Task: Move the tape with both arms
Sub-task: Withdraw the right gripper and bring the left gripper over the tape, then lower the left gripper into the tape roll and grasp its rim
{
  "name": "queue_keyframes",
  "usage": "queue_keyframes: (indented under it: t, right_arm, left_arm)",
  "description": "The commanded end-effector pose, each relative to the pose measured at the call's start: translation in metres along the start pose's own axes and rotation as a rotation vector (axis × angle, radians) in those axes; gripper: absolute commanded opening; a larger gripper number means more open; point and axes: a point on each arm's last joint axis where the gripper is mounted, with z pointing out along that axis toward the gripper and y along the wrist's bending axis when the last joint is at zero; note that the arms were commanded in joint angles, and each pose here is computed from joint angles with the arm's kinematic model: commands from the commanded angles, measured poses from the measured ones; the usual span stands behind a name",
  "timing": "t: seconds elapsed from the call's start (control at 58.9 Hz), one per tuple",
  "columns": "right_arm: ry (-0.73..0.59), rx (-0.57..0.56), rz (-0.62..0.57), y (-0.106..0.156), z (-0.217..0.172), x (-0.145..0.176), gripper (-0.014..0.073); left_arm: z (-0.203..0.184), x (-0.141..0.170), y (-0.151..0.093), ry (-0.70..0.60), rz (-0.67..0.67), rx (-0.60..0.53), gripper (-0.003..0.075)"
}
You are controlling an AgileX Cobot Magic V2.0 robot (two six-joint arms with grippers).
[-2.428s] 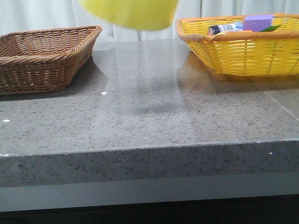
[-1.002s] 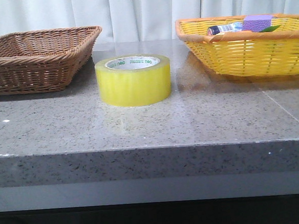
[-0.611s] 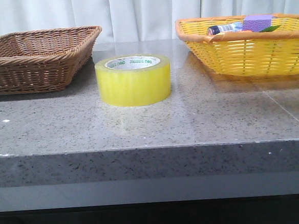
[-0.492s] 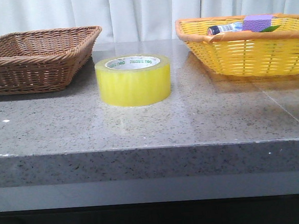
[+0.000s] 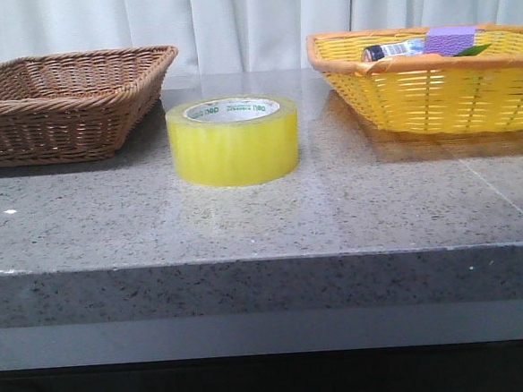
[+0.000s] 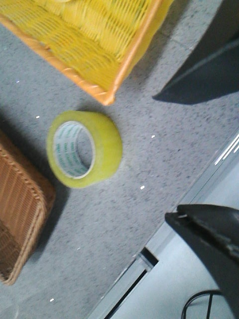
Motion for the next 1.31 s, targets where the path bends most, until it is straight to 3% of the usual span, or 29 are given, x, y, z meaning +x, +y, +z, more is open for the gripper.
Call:
queue_keyframes:
  t: [0.0, 0.238, 0.56, 0.73, 0.883, 1.053, 1.29]
  right_arm:
    - [-0.092, 0.027, -0.021, -0.001, -0.009, -0.010, 0.0466]
    - [-0.094, 0.039, -0.036, -0.002, -0.009, -0.011, 0.0466]
    - [-0.091, 0.039, -0.036, -0.002, -0.008, -0.011, 0.0466]
    - [-0.091, 0.039, -0.036, -0.002, -0.008, -0.011, 0.0466]
    - [-0.091, 0.039, -0.036, -0.002, -0.008, -0.011, 0.0466]
    - [-0.091, 0.039, -0.036, -0.002, -0.008, -0.011, 0.0466]
    - [-0.091, 0.039, -0.036, -0.002, -0.008, -0.011, 0.0466]
  left_arm:
    - [-0.005, -0.017, -0.002, -0.123, -0.007, 0.018, 0.0524]
    - [0.001, -0.028, -0.003, -0.158, 0.001, 0.024, 0.0524]
    - [0.064, -0.063, -0.031, 0.057, 0.376, 0.137, 0.0524]
    - [0.115, -0.069, -0.051, 0.246, 0.571, 0.229, 0.0524]
    - [0.160, -0.070, -0.057, 0.434, 0.645, 0.275, 0.0524]
    - [0.199, -0.066, -0.063, 0.534, 0.728, 0.323, 0.0519]
    - [0.247, -0.050, -0.062, 0.648, 0.751, 0.338, 0.0442]
